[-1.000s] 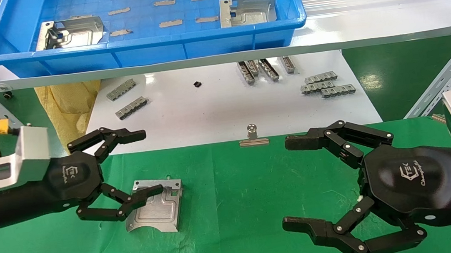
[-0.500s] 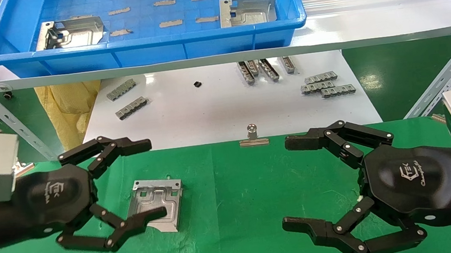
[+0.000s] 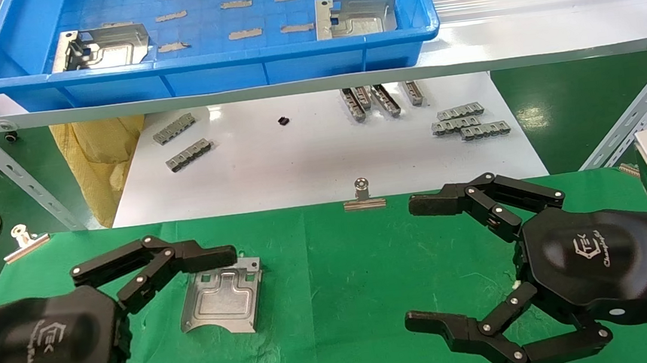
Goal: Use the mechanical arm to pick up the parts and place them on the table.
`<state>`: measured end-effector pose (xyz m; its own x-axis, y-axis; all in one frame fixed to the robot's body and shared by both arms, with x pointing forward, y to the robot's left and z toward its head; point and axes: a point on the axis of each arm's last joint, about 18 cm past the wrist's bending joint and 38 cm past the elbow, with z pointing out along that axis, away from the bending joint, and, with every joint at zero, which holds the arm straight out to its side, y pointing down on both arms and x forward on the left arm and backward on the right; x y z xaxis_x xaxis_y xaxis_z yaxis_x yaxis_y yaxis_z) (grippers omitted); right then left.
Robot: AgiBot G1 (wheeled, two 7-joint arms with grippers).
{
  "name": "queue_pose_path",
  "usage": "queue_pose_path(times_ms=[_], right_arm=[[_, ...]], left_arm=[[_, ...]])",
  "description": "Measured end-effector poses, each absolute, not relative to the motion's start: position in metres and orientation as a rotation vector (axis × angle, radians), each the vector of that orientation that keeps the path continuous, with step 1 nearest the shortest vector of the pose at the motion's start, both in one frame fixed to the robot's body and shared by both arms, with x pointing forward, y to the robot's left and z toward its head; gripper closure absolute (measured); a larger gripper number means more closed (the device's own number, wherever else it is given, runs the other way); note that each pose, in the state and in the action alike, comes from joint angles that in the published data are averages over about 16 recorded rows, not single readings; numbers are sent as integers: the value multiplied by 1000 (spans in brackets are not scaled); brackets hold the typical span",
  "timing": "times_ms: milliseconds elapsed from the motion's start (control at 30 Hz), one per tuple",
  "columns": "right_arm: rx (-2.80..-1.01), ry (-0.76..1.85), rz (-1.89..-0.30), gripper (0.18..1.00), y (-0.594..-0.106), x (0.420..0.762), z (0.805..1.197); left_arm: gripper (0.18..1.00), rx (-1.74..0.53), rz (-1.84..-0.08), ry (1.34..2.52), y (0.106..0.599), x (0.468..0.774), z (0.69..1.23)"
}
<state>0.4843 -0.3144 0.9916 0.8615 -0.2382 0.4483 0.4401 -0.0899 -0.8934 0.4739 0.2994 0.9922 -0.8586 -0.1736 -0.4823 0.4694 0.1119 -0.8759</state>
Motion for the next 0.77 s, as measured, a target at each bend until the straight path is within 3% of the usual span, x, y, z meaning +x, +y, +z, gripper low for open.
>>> queue_pose_path(times_ms=[767], right_arm=[[-1563, -164, -570, 179, -314, 484, 992]], left_arm=[[183, 282, -1800, 1925, 299, 473, 992]])
